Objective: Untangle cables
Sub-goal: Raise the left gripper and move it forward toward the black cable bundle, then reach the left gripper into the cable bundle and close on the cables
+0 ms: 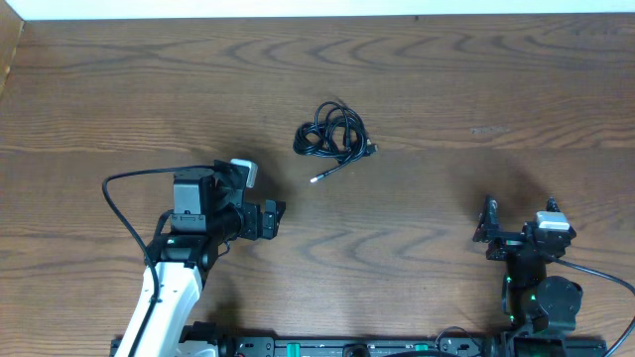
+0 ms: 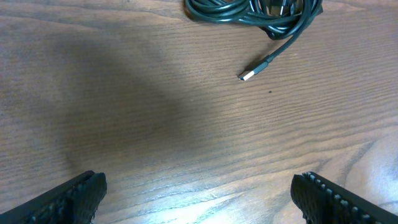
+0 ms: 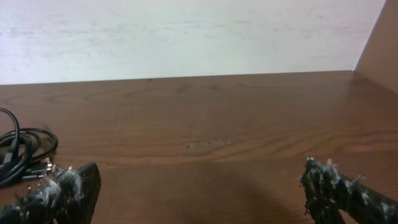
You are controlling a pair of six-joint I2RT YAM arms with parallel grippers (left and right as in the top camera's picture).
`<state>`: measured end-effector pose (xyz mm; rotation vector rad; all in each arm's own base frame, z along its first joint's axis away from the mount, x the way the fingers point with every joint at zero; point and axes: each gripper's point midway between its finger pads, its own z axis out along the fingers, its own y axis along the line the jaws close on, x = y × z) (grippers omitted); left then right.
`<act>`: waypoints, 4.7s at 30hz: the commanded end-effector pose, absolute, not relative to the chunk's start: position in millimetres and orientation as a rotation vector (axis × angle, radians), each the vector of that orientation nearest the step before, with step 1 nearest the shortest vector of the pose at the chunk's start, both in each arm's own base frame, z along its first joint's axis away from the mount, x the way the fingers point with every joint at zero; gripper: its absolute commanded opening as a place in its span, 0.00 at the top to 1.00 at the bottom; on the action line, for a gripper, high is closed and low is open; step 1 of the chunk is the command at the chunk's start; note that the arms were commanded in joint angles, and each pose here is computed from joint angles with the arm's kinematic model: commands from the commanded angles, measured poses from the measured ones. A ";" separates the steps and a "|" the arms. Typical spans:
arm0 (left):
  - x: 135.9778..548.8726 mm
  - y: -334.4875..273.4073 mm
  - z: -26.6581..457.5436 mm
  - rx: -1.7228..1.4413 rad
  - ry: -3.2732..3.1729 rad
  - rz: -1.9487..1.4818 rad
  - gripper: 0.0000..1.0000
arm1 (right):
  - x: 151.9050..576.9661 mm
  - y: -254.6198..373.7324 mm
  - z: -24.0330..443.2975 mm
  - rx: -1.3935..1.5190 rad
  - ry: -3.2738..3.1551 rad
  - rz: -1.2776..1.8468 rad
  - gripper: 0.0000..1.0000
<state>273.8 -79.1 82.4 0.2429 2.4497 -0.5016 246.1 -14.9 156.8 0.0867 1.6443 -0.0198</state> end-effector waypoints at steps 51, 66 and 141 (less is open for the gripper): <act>283.4 -125.6 162.1 0.325 2.358 -0.741 0.00 | 245.8 -14.3 156.4 0.088 1.644 -0.011 0.01; 313.9 -142.0 178.3 0.528 2.443 -0.261 0.01 | 245.8 -14.3 156.4 0.088 1.644 -0.011 0.01; 376.2 -191.5 5.8 1.493 2.227 -0.183 0.31 | 245.8 -14.3 156.4 0.089 1.644 -0.010 0.01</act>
